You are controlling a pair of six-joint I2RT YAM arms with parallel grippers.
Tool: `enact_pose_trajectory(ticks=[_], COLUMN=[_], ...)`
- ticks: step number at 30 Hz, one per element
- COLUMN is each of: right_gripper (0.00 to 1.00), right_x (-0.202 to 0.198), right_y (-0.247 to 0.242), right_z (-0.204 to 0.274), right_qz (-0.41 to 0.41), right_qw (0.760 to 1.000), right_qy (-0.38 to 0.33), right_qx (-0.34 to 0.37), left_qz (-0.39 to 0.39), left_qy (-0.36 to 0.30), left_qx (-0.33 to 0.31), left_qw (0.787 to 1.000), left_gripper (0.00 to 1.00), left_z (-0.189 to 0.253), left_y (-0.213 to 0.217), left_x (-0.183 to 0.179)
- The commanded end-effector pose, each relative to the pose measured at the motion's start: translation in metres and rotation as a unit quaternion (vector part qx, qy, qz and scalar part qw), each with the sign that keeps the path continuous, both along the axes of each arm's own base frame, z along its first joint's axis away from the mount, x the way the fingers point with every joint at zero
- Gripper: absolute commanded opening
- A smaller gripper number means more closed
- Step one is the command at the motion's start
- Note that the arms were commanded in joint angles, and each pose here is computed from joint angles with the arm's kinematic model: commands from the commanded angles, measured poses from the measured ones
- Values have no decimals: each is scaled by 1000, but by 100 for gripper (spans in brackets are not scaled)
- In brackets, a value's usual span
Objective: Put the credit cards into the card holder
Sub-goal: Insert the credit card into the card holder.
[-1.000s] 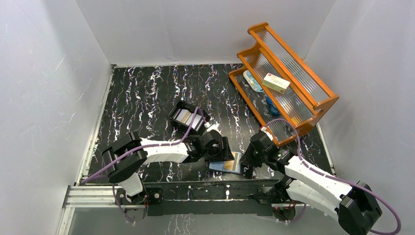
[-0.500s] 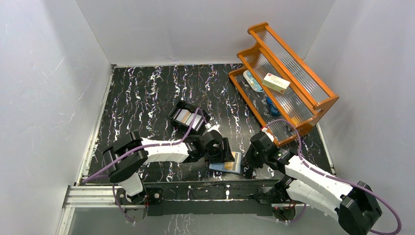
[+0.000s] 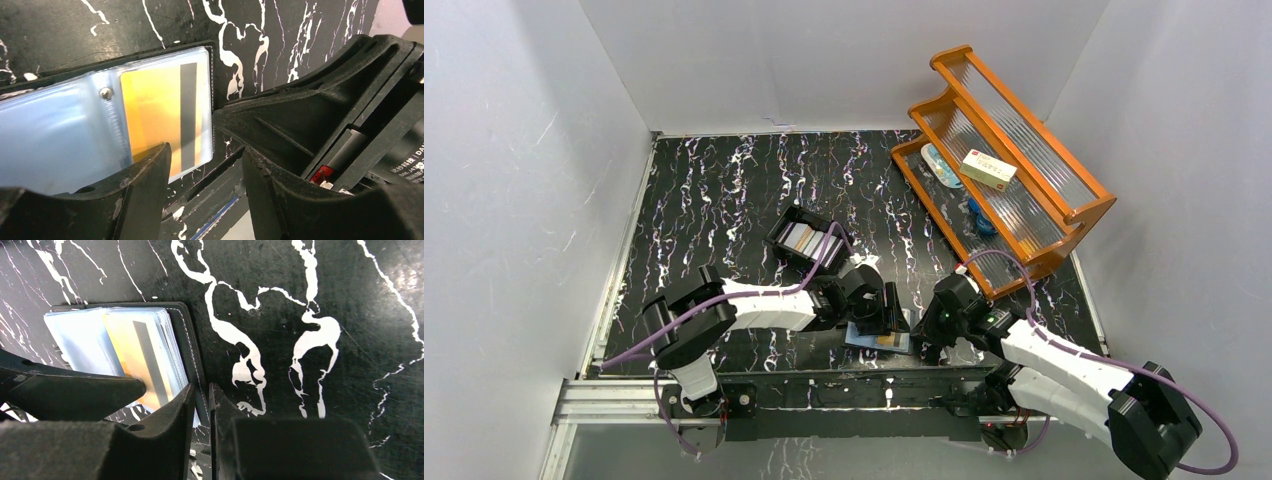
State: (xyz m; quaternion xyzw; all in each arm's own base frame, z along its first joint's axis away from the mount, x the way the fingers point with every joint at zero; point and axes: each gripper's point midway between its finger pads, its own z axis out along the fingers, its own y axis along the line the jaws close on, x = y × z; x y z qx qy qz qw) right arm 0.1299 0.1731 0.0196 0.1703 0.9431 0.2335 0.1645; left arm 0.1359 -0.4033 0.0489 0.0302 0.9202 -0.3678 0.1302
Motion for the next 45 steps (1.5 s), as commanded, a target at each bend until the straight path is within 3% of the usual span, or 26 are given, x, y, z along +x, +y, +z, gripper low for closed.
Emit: enact_pose_trajectory(ticks=[1,7,13,18,25,37,45], right_gripper=[25,25,25,25,25,24,25], right_x=[-6,-6,-7,-6,-5,-5,-2], right_y=[-4,-6,-7,-6,-6,-3,-4], right_z=[-12,-13,-14,-13,-12,-14,-9], right_qz=[-4,-6,-5,-5,-5,-3,-1], right_qw=[1000,1000,1000,1000,1000,1000,1000], right_qy=[15,12,12,10,8,8,-1], right_qx=[-9,-10,-11,-8,-8,-3,-9], left_qz=[-15,-10,3,5,-8,-25,-17], left_qy=[-3,-30,-49,-46,-23,-18,-48], left_qx=[-34,-10,77,104,107,50,77], left_qw=[999,999,996,994,994,998,996], left_gripper=[53,53,55,56,56,56,56], left_z=[18,26,18,8,-3,13,21], left_y=[-17,-6,23,34,27,-1,9], left_x=[-1,5,12,10,4,-4,6])
